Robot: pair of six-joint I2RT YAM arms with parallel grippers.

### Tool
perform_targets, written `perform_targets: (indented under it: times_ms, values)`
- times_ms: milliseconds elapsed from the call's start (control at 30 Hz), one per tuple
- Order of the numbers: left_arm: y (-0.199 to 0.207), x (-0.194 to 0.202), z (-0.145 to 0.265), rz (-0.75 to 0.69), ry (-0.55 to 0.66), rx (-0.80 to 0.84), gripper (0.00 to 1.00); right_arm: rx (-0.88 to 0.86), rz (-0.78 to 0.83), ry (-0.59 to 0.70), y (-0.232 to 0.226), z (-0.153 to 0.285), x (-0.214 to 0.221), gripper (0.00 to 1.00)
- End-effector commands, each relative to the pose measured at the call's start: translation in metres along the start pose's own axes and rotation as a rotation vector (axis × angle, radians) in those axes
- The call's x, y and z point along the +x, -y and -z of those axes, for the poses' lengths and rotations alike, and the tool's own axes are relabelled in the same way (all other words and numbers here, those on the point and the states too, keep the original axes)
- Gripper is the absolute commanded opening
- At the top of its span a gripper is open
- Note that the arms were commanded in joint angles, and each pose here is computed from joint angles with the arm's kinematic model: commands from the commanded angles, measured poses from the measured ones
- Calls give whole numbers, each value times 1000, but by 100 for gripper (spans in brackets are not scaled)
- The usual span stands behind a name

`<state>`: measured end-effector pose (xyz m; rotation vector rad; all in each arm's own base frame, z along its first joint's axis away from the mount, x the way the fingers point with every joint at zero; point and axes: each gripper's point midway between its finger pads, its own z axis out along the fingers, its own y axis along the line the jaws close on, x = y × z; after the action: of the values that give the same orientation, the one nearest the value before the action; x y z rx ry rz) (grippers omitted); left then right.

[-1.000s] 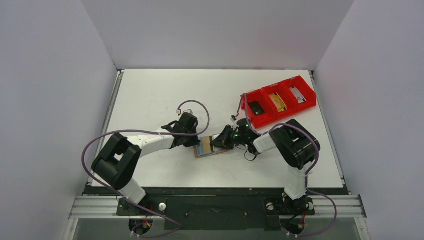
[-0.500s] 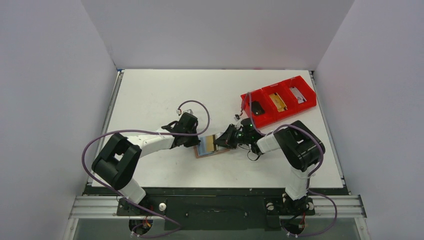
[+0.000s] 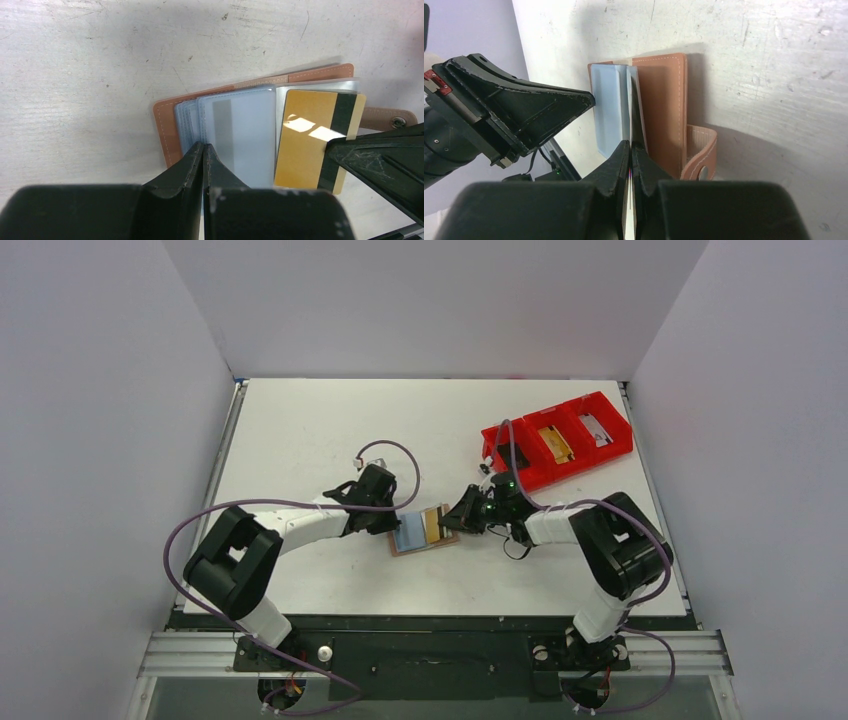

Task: Take the credit cards out of the card holder
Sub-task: Remove the credit card from the card holder, then place the credit card in the storage box.

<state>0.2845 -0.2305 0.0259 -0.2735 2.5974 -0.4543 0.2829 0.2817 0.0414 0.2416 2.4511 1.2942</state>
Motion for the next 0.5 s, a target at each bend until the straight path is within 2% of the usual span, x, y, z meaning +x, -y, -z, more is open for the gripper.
perform_targets:
  times_ms: [0,400,467]
  values:
    - [-26,19,6,-63,-81,-103,0,23,58,37,-4,10,-9,0]
    - [29,-28,41,-91,6,27,0,58,144,61,-30,32,-24,0]
    - [35,-34,47,-93,20,45,3,78,166,74,-33,38,-28,0]
